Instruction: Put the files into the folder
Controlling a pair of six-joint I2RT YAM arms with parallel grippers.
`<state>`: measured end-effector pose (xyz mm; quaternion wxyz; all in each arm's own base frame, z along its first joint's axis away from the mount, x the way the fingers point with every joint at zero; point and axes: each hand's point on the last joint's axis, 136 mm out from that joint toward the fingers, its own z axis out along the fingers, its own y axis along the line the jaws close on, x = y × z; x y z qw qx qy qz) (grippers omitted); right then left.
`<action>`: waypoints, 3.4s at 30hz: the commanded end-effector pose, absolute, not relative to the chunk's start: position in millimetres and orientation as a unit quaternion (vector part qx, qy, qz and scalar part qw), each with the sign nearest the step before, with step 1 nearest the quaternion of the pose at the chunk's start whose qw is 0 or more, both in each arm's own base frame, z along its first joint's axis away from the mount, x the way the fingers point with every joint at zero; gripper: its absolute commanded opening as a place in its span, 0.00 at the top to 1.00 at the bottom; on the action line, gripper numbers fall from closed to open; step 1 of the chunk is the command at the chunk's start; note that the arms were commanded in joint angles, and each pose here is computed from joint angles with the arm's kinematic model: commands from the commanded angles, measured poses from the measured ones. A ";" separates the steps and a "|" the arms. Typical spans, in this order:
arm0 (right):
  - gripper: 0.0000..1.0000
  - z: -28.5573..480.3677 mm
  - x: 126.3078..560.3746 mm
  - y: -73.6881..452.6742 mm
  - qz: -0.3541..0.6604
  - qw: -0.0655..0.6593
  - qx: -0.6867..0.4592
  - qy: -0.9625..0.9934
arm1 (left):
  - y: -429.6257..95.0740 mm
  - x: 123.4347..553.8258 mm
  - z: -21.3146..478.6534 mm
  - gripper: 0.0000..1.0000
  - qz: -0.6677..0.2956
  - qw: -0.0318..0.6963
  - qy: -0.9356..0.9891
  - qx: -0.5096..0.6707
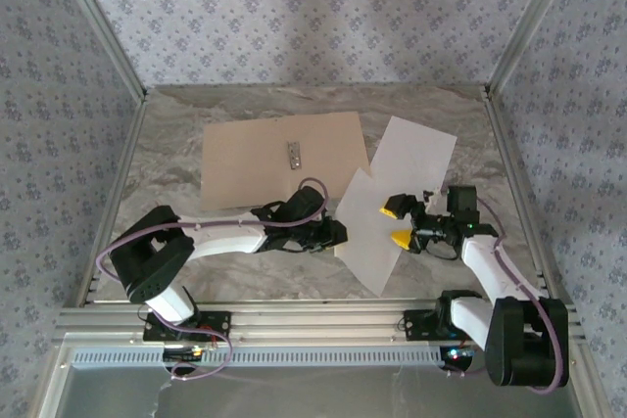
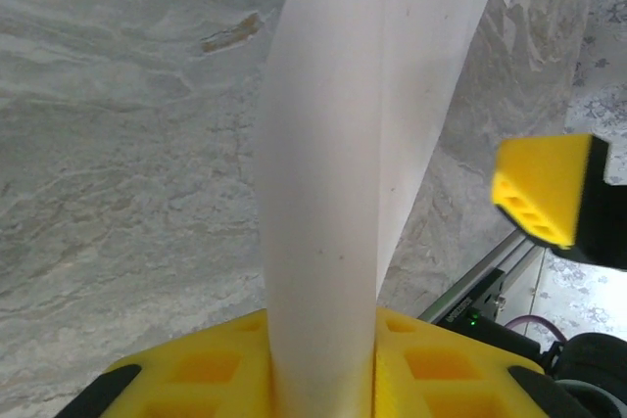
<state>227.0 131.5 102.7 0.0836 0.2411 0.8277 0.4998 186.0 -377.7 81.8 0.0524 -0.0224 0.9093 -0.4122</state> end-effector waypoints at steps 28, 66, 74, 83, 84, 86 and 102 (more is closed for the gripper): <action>0.00 80.7 210.2 123.3 0.532 0.059 0.289 0.793 | -370.5 233.9 173.4 0.79 -0.542 0.053 0.828 -0.133; 0.19 137.4 264.3 153.9 0.625 0.123 0.273 0.721 | -339.2 205.5 190.7 0.76 -0.582 0.019 0.789 -0.195; 0.31 131.6 259.9 158.5 0.625 0.102 0.271 0.725 | -331.0 200.5 191.4 0.75 -0.588 0.026 0.785 -0.192; 0.41 115.9 249.7 175.7 0.622 0.056 0.255 0.738 | -322.2 195.0 191.5 0.74 -0.591 0.036 0.784 -0.187; 0.41 116.0 249.8 177.8 0.623 0.055 0.253 0.738 | -321.1 194.6 190.9 0.73 -0.590 0.036 0.784 -0.187; 0.41 115.8 249.3 181.5 0.624 0.052 0.250 0.739 | -319.3 194.1 188.2 0.73 -0.588 0.038 0.785 -0.188; 0.66 106.4 247.8 191.1 0.622 0.045 0.254 0.739 | -308.2 189.6 185.7 0.73 -0.590 0.047 0.782 -0.194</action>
